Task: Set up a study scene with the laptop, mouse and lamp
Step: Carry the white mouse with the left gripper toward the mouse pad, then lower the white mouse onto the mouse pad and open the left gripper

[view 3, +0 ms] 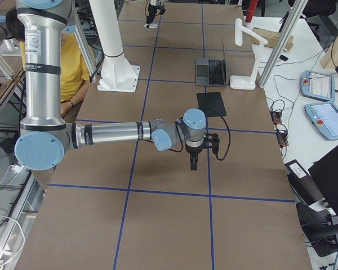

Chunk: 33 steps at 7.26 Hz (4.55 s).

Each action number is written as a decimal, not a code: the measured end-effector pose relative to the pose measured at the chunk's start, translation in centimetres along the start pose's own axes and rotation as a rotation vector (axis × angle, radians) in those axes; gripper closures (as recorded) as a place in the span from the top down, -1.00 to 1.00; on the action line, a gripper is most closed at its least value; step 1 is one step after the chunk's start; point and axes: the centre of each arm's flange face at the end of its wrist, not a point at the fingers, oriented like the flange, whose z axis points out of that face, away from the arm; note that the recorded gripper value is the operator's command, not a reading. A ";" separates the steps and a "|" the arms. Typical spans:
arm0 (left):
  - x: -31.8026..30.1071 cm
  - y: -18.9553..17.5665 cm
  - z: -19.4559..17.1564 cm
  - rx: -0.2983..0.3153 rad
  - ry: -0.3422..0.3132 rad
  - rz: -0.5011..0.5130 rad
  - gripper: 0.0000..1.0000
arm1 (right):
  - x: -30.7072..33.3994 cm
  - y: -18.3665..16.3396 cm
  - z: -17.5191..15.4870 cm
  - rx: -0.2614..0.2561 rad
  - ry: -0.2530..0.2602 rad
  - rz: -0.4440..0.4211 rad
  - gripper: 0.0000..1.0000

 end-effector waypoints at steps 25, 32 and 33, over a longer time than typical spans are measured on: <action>58.7 -52.8 -0.4 0.325 -0.044 -0.435 -1.00 | 0.5 0.4 0.6 -0.017 -0.004 0.020 1.00; 59.4 -54.0 1.4 0.471 -0.047 -0.448 -0.28 | 0.9 0.5 1.0 -0.028 -0.003 0.026 1.00; 59.1 -54.2 1.6 0.478 -0.048 -0.448 -0.09 | 0.9 0.5 1.0 -0.027 -0.004 0.025 1.00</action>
